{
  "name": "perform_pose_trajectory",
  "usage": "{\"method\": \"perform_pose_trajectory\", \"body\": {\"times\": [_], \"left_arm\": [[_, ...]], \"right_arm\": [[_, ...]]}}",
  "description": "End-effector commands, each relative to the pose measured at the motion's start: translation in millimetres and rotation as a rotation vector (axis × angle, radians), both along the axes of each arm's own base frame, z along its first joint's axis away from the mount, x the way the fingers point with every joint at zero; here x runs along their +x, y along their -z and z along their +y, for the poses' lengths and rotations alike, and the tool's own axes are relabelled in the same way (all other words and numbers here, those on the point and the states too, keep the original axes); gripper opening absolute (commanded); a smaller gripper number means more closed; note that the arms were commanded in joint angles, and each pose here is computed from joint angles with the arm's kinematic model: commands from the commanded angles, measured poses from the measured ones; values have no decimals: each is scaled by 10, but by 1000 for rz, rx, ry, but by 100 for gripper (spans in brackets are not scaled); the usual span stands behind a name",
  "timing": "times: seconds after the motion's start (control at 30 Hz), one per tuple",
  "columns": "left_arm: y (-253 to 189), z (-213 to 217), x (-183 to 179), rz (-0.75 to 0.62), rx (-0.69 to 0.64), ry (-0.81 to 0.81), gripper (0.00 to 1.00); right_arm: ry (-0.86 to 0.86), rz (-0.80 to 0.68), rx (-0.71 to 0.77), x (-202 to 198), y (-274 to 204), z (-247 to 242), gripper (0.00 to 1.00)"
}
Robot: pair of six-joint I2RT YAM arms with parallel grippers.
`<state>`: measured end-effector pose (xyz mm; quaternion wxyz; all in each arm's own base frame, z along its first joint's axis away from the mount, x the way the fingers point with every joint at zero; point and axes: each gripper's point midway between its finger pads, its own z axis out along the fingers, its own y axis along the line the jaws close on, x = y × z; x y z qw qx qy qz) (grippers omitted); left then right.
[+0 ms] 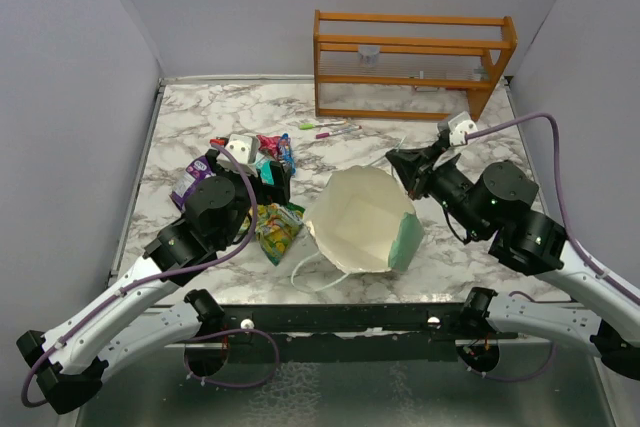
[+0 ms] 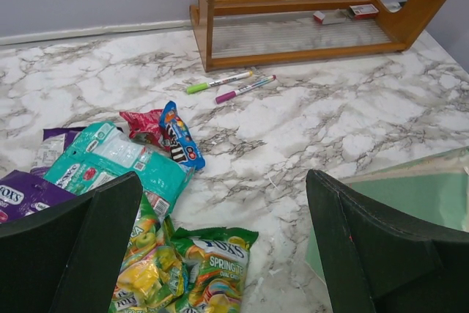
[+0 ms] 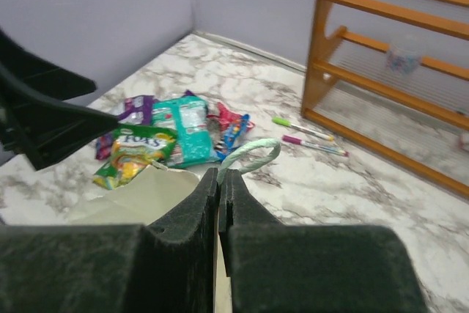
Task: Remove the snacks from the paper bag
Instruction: Adjust the paper bag at the center of the board, then reset both arms
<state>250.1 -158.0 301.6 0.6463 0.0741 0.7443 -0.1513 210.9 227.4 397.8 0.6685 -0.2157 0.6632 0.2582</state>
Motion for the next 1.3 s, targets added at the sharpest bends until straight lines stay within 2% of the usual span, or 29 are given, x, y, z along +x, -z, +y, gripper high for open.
{"method": "perform_pose_trajectory", "body": {"times": [0.0,0.1,0.33,0.47,0.63,0.8,0.93,1.2,1.27], "left_arm": [[-224,49,-6,-41,-34,-16,97],[-218,64,-24,-36,-35,-15,97],[-232,64,-43,-35,-44,-9,97],[-240,65,-49,-36,-48,-7,97],[-250,62,-54,-37,-56,-4,97],[-267,47,-52,-33,-58,-1,97],[-289,68,-61,-35,-60,-6,97],[-596,238,-64,-94,-3,-52,97],[-724,288,-83,-121,-3,-59,97]], "right_arm": [[308,65,-42,326,290,-346,2],[488,77,-78,443,479,-612,2],[651,84,-158,497,805,-970,2],[612,91,-151,437,862,-973,3],[486,63,-95,371,756,-816,11],[414,53,-109,367,685,-669,30],[402,56,-122,352,645,-665,41],[337,23,-100,170,408,-781,82],[341,14,-86,129,329,-848,100]]}}
